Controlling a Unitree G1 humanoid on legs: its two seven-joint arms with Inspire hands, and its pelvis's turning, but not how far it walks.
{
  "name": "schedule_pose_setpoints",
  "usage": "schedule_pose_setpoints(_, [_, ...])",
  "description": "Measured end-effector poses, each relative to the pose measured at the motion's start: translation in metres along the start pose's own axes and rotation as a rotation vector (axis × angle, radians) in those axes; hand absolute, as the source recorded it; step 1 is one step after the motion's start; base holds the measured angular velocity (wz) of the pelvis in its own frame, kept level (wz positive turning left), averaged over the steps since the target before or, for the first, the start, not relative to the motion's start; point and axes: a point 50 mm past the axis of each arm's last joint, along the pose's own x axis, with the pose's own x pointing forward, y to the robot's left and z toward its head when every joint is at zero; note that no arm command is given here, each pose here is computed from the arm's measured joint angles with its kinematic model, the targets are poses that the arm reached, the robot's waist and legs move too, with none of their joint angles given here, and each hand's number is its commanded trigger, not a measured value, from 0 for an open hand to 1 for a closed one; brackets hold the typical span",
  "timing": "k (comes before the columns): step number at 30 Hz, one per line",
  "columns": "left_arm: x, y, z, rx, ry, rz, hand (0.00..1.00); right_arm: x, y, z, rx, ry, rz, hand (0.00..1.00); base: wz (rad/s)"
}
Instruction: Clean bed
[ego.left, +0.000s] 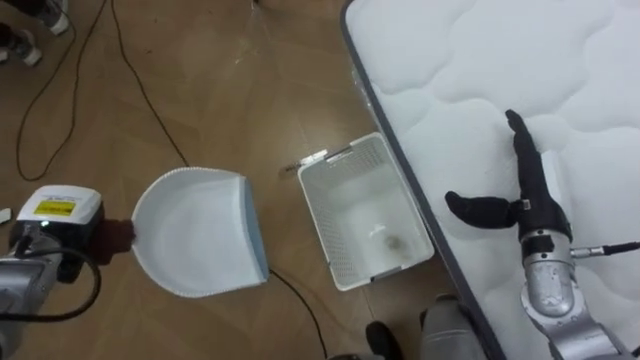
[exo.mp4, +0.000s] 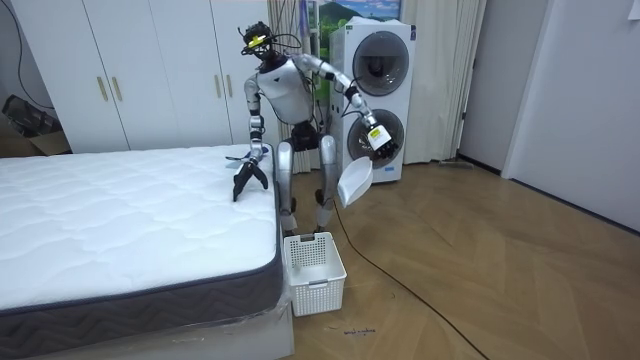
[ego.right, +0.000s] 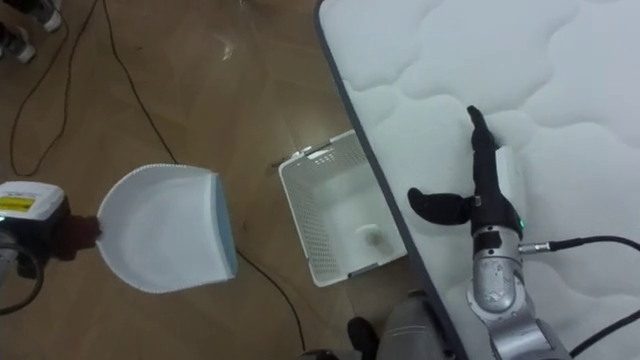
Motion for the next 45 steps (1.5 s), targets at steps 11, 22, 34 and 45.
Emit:
schedule_pose_setpoints(11, [0.000,-0.001,-0.001,0.008,0.014,-0.030,1.00,0.001,0.002,0.002,0.002,-0.006,0.012,0.00,0.00])
schedule_pose_setpoints(22, [0.000,-0.003,-0.002,-0.094,0.030,-0.047,1.00,0.001,0.003,0.000,0.005,0.012,0.021,0.00,0.00])
schedule_pose_setpoints(34, [-0.007,-0.003,0.024,-0.487,-0.033,0.054,1.00,-0.016,0.002,-0.017,0.052,0.095,0.024,0.00,-0.27])
schedule_pose_setpoints(45, [-0.030,-0.031,0.091,-0.725,-0.210,0.025,1.00,-0.034,0.000,-0.038,0.103,0.231,-0.034,0.00,-0.72])
